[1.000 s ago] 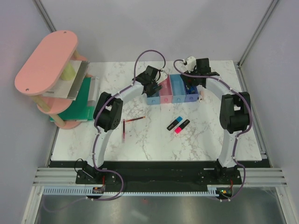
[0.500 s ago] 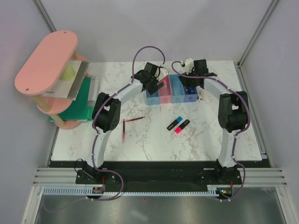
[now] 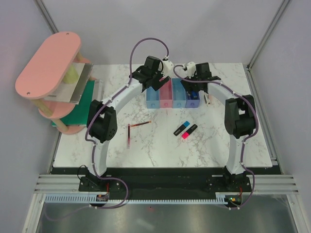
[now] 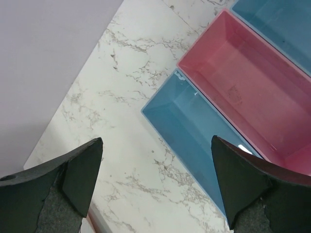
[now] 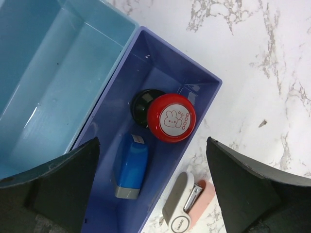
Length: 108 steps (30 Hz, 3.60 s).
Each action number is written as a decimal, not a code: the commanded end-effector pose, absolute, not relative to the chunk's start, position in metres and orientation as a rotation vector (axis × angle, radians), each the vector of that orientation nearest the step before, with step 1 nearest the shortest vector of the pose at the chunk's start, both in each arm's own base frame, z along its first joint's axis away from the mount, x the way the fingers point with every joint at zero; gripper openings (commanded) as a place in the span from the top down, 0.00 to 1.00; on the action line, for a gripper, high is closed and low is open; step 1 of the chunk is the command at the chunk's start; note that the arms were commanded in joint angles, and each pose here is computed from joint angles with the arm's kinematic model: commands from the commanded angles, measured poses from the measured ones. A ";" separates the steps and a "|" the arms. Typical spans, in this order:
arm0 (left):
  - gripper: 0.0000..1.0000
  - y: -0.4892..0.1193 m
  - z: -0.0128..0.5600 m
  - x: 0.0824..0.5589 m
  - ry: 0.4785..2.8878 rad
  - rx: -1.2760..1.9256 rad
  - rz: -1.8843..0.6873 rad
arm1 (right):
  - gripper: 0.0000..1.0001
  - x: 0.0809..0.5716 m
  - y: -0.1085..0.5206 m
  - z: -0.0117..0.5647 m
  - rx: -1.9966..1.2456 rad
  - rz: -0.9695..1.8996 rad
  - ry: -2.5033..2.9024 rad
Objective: Sort the stationery into containers
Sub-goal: Move the storage box to the center of the board, then pick up the stapler from the center of the board.
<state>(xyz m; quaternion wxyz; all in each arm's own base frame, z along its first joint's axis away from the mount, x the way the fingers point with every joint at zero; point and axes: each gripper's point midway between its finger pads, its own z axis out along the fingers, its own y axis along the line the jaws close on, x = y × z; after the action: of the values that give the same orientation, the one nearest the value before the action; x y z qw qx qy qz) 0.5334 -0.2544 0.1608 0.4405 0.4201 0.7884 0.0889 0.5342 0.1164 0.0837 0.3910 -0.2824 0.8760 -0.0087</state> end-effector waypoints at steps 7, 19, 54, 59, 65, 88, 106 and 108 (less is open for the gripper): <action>0.00 -0.231 0.213 0.496 1.925 0.978 0.177 | 0.02 0.539 0.148 0.099 -0.702 0.034 2.174; 0.00 -0.218 0.209 0.481 1.958 0.948 0.159 | 0.02 0.542 0.171 0.099 -0.721 0.056 2.157; 0.00 -0.169 0.260 0.409 1.892 1.003 0.199 | 0.07 0.499 0.029 0.099 -0.254 0.699 2.323; 0.00 -0.162 0.268 0.404 1.878 1.022 0.231 | 0.09 0.491 0.028 0.075 -0.228 0.765 2.386; 0.00 -0.161 0.274 0.402 1.871 1.024 0.239 | 0.12 0.484 0.028 0.052 -0.195 0.810 2.427; 0.00 -0.158 0.277 0.395 1.861 1.038 0.233 | 0.12 0.501 -0.036 0.059 -0.051 0.362 2.430; 0.00 -0.158 0.274 0.387 1.860 1.046 0.214 | 0.11 0.518 -0.022 0.074 -0.085 0.267 2.405; 0.00 -0.158 0.274 0.387 1.861 1.045 0.209 | 0.11 0.519 -0.019 0.076 -0.091 0.259 2.403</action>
<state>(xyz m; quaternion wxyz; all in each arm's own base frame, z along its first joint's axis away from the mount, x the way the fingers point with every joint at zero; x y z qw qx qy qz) 0.3932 -0.1573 0.2614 0.4633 0.4197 0.7750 0.0928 0.4998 -0.0211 0.0407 0.3094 -0.0262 0.9432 0.1185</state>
